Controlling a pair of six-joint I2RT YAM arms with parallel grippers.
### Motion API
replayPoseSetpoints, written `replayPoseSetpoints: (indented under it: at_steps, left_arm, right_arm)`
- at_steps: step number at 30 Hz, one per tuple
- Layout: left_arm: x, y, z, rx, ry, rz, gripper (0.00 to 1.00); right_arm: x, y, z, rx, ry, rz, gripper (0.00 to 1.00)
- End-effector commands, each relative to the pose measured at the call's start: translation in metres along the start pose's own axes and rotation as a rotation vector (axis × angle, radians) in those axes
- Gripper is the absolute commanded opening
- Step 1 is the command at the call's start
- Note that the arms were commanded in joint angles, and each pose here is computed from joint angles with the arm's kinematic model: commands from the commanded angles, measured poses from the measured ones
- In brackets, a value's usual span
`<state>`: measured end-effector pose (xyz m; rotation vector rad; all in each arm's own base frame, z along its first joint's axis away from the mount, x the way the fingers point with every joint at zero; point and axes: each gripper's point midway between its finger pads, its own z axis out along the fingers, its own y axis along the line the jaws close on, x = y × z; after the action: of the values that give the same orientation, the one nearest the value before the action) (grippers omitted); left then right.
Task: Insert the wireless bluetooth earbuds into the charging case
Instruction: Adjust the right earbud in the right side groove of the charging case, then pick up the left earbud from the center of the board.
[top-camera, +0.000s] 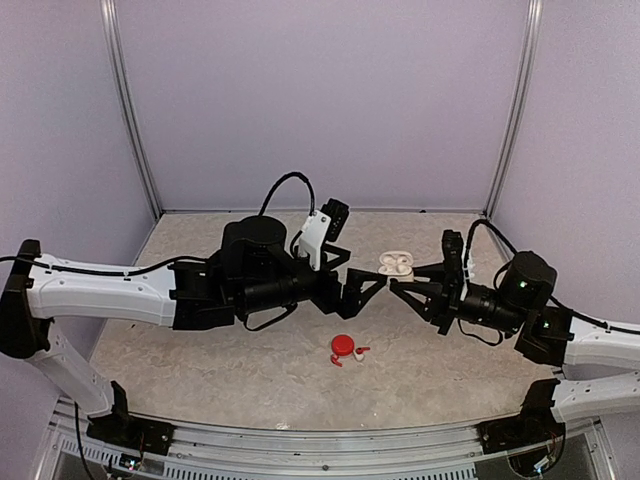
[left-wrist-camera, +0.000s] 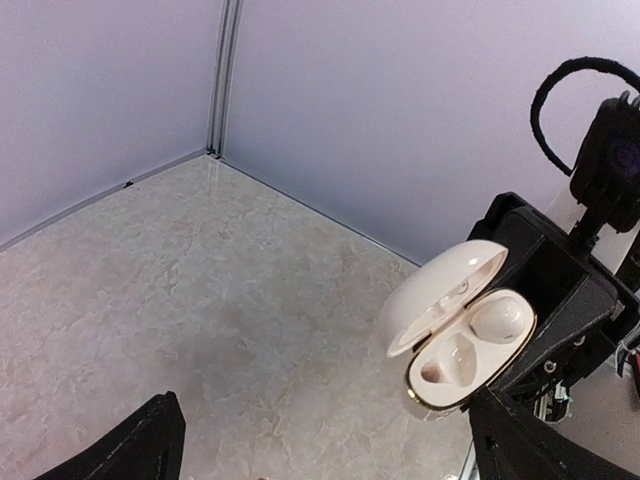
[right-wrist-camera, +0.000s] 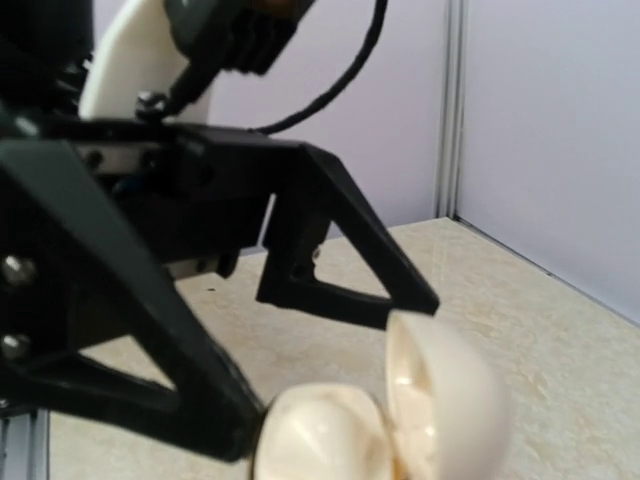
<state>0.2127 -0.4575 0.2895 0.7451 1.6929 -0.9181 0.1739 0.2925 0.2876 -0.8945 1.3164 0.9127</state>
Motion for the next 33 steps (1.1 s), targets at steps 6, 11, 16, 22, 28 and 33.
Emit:
replayPoseSetpoints:
  at_steps: [6,11,16,22,28,33]
  left_arm:
    - [0.013,0.050,-0.017,-0.037,0.097,0.039,0.99]
    - [0.054,0.068,-0.010,-0.053,0.285,0.088,0.95]
    - [0.105,0.060,0.010,0.018,0.424,0.067,0.75]
    - [0.162,0.019,0.030,0.088,0.490,0.139,0.67]
    - [0.217,0.013,0.035,0.209,0.702,0.327,0.64]
    - [0.225,0.025,0.036,0.305,0.753,0.381,0.62]
  right_arm:
    - [-0.016,-0.015,-0.017,0.044,-0.038,0.034,0.00]
    - [-0.003,-0.037,-0.031,0.108,-0.010,0.116,0.00]
    - [0.006,-0.054,-0.043,0.168,0.012,0.166,0.00]
    - [0.016,-0.060,-0.049,0.196,0.028,0.197,0.00]
    - [0.017,-0.060,-0.052,0.195,0.030,0.200,0.00]
    - [0.017,-0.060,-0.056,0.203,0.023,0.197,0.00]
